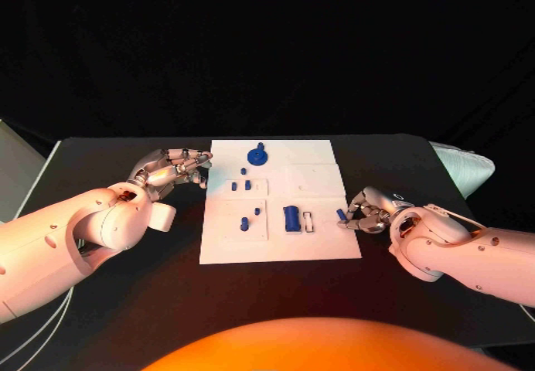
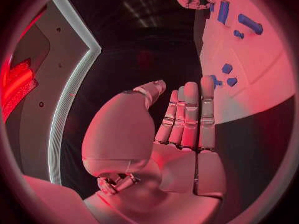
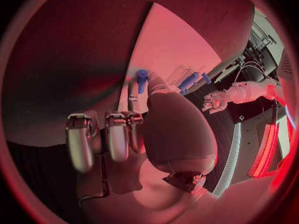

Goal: Assemble the parts on the task board

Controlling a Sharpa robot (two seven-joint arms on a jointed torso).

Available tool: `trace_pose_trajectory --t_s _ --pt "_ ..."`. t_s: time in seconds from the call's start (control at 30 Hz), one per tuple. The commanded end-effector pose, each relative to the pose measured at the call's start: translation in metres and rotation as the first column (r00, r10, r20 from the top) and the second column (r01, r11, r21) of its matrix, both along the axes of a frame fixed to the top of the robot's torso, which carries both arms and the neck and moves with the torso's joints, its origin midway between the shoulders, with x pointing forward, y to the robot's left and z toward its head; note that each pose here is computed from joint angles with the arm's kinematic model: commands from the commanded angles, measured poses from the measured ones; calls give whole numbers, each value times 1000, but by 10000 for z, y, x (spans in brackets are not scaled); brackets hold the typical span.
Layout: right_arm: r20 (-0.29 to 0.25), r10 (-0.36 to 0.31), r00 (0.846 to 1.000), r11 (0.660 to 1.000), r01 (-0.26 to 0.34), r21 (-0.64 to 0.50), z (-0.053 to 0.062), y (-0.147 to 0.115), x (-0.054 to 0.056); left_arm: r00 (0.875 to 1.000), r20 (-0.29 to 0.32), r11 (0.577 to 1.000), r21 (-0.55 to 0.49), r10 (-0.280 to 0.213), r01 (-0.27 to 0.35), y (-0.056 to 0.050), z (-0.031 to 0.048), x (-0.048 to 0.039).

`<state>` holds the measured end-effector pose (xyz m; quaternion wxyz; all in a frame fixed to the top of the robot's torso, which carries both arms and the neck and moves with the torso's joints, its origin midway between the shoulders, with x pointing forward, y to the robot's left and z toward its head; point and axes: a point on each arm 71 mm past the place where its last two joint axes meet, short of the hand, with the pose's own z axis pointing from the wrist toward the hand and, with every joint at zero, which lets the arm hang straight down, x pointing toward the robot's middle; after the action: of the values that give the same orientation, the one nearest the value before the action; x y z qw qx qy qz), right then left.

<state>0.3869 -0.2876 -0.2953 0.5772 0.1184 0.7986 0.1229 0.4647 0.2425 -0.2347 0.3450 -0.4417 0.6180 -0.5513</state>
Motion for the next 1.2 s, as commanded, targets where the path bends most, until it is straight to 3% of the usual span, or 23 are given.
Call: trace_pose_trajectory --t_s 0.03,0.53,0.93,1.2 --pt "-32 12 999 1000 -13 -21 -74 29 -32 1000 9 1000 -13 -13 13 -17 13 -8" --pt "-9 -6 1000 999 7 52 -34 121 -60 1000 5 1000 -10 -13 13 -5 11 -12" --pt "-32 -21 999 981 27 194 160 278 -161 1000 3 1000 -9 -12 12 -1 9 -13" --pt "-73 -7 997 975 23 220 157 419 -159 1000 3 1000 -9 -13 13 -5 9 -14"
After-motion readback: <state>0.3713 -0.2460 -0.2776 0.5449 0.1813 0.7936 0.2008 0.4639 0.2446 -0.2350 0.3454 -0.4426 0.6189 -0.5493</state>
